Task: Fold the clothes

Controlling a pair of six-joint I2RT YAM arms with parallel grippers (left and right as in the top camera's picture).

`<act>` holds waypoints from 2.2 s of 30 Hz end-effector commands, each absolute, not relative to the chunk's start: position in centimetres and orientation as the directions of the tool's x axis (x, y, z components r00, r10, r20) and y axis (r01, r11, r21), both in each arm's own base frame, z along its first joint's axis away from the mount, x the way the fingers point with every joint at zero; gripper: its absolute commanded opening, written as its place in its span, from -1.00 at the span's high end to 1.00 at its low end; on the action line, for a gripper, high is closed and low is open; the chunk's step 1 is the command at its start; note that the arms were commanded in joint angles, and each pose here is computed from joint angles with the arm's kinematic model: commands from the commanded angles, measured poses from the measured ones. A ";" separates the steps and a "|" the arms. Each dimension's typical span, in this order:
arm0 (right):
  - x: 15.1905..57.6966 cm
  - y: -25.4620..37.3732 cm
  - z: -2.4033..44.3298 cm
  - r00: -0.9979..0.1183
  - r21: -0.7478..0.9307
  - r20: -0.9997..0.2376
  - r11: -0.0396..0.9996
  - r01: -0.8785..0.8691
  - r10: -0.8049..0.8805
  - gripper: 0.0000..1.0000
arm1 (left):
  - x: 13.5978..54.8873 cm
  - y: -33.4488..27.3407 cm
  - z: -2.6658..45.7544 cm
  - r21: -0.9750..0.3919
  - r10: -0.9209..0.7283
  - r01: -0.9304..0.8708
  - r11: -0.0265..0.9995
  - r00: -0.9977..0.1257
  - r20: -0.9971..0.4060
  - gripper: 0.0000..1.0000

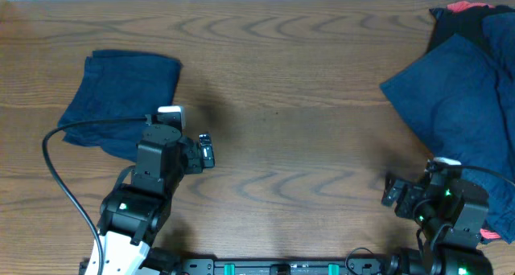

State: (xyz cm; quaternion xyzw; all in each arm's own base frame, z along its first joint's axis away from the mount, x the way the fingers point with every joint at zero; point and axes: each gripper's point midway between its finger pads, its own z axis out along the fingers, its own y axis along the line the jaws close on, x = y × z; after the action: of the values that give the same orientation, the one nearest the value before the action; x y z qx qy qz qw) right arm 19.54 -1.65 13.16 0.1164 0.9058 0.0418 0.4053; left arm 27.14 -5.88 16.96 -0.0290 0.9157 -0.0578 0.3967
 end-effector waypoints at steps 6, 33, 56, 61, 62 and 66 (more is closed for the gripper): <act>23.3 3.4 14.6 -0.333 0.085 -0.943 0.979 -0.184 0.019 -0.99 | 27.4 -5.7 15.7 -0.098 -0.079 -0.014 0.995 -0.713 -0.696 -0.96; 23.8 6.5 15.5 0.010 -0.244 -0.966 0.904 -0.350 -0.257 -0.98 | 27.7 -5.8 13.8 -0.076 -0.065 -0.020 0.997 -0.760 -0.647 -0.96; 23.8 6.5 15.5 0.010 -0.244 -0.966 0.904 -0.350 -0.257 -0.99 | 27.5 -5.6 14.0 -0.075 -0.066 -0.022 0.997 -0.758 -0.649 -0.96; 23.8 6.5 15.5 0.010 -0.244 -0.966 0.904 -0.350 -0.257 -0.98 | 26.5 -4.3 15.2 -0.090 -0.103 -0.056 0.994 -0.726 -0.680 -0.96; 23.8 6.5 15.5 0.010 -0.244 -0.966 0.904 -0.350 -0.257 -0.99 | 26.2 -3.7 15.7 -0.098 -0.119 -0.070 0.993 -0.706 -0.698 -0.96; 23.8 6.5 15.5 0.010 -0.244 -0.966 0.904 -0.350 -0.257 -0.99 | 24.8 -1.7 15.9 -0.119 -0.174 -0.129 0.985 -0.649 -0.741 -0.96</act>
State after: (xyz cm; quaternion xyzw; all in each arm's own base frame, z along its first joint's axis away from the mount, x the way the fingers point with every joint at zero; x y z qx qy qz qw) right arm 23.97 5.90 15.45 -0.2015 0.7091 0.0299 0.6751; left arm 25.70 -3.08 16.31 -0.0692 0.9136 -0.0398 0.3986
